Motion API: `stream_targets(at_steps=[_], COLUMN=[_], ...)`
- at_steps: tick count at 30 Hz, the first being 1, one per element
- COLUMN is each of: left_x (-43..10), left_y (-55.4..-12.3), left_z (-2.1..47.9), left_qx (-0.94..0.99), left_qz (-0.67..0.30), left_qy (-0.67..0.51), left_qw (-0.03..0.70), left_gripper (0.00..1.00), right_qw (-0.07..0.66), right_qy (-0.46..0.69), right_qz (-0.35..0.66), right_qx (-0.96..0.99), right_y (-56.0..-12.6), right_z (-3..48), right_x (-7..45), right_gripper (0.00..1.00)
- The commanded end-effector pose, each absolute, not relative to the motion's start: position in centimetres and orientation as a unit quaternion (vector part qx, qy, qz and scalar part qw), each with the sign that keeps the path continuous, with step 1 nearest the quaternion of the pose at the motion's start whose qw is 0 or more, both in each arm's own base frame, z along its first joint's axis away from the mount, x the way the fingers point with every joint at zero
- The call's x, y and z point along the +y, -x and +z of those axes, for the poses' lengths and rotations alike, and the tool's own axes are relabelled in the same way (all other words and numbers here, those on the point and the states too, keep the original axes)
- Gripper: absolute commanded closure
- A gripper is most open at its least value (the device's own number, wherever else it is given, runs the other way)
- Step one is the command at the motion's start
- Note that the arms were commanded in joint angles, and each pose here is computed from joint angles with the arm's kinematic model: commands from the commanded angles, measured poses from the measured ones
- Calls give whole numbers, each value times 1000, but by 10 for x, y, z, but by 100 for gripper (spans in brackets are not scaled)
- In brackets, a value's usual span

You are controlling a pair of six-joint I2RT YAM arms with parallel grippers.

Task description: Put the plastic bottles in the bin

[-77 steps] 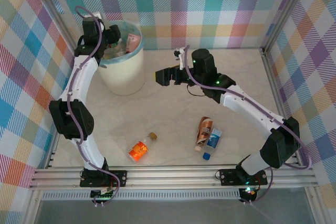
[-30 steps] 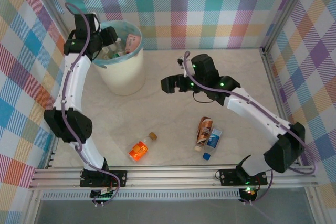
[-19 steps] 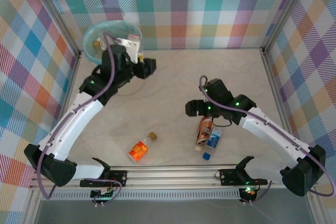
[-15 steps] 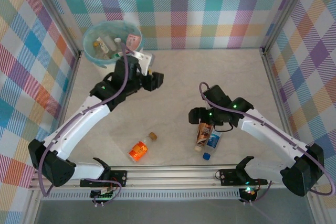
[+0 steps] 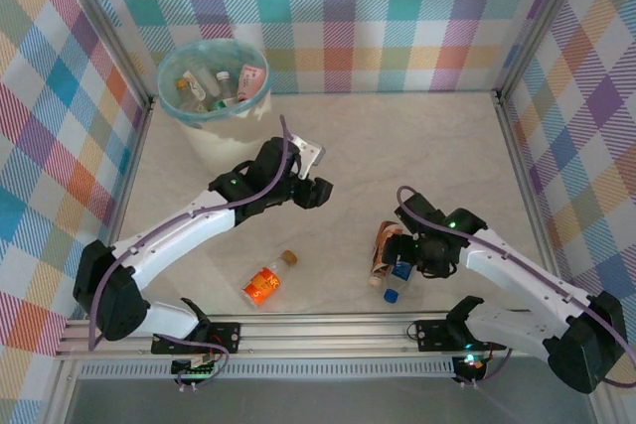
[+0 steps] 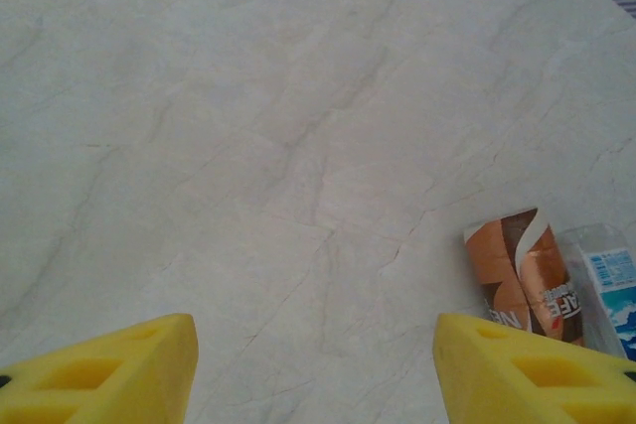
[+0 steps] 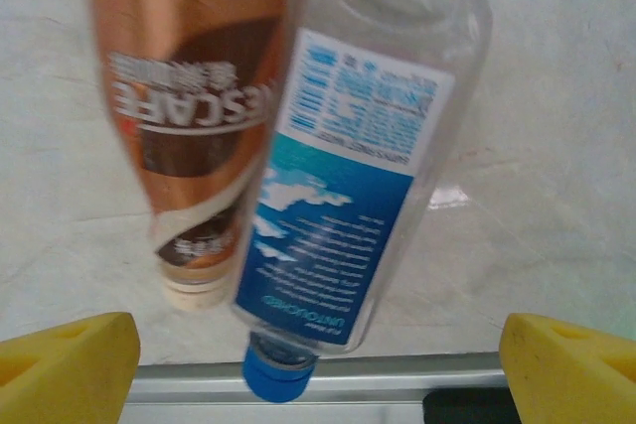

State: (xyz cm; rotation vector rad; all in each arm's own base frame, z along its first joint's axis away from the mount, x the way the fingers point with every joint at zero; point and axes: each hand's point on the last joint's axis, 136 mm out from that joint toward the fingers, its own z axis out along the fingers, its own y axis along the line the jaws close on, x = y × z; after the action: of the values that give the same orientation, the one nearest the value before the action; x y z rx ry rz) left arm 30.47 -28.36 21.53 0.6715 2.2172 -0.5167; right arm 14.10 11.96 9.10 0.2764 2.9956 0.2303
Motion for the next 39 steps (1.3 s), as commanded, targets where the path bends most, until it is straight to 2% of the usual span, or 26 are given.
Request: stream_targets(at_steps=[1,8,21,26,31,36,39], left_x=[-297,-296,-300,-302,-307,-309,-312], left_y=[-309,-315,-321,-325,-329,-331,-330], left_z=[232,236,236,243,249,252,259], left_qx=[855,855,857,858,862,866,867], left_qz=[-219,-207,-198,-201,-207,-213,-229], left_qy=[-264,-259,-263,-254,-245,-232,-218], left_qw=[390,400,396,398,392,388,385], left_gripper=[36,35,35,35,34,34,33], right_qw=[40,3,-10,17,75,101,140], right_qy=[-111,-111,-128,-131,-121,-114,-90], right_qz=[79,56,87,79,72,90,113], right_qx=[990,992,988,988,987,984,979], right_y=[-134,-129,-137,-139,-148,-156,-172], right_z=[78,55,35,50,77,98,126], right_x=[122,122,119,109,98,102,111], right_gripper=[9,14,33,37,43,43,43])
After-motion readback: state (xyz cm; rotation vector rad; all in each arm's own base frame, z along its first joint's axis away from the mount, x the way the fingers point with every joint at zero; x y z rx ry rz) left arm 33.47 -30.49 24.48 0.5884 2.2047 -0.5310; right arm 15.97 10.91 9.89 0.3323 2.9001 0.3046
